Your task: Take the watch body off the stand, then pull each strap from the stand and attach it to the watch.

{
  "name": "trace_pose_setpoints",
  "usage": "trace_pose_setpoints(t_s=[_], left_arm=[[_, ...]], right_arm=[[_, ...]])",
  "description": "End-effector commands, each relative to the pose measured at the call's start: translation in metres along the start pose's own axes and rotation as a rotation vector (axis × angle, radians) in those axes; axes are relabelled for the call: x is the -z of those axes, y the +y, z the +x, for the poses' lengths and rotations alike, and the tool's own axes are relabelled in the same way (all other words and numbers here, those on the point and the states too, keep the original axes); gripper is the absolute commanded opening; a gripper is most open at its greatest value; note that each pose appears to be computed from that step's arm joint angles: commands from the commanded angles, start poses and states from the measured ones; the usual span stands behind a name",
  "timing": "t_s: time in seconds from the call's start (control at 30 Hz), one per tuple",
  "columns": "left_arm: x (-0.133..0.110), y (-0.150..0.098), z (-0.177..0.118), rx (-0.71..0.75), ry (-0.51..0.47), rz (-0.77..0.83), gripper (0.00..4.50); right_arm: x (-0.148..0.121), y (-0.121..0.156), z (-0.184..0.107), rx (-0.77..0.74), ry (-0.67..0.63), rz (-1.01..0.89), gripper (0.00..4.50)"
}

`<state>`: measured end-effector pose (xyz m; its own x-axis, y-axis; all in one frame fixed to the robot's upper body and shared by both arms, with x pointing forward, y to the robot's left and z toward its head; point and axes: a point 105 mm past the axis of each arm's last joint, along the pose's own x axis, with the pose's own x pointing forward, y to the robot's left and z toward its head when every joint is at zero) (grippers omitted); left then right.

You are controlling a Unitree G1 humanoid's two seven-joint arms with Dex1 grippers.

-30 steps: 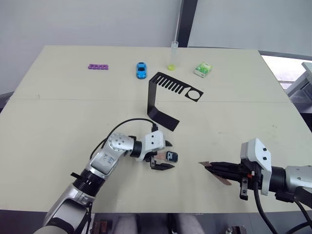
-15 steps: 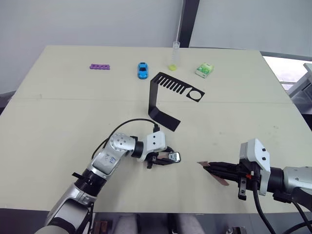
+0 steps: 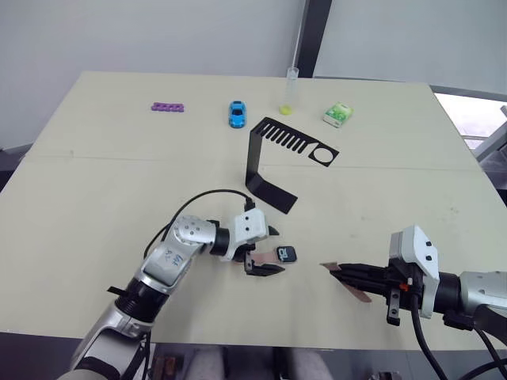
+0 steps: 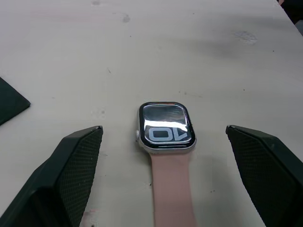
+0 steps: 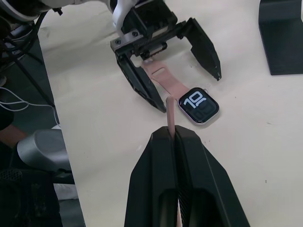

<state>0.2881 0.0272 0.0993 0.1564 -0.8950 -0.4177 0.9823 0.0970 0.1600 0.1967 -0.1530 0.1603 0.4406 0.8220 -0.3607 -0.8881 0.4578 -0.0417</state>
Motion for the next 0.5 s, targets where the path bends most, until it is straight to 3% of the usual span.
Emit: trace_pose_setpoints(t_s=[0.03,0.5], left_arm=[[-0.0118,0.0003,0.0051,-0.041,-0.03,0.022,4.49],[-0.0024,-0.0028,0.0058,-0.069,0.022,0.008,4.49]], right_arm=[[-0.0065,0.0039,-0.0005,-0.011,-0.022,-0.014,0.0],[-0.0063,0.0018,-0.0011,-0.008,-0.026,0.002,0.0]])
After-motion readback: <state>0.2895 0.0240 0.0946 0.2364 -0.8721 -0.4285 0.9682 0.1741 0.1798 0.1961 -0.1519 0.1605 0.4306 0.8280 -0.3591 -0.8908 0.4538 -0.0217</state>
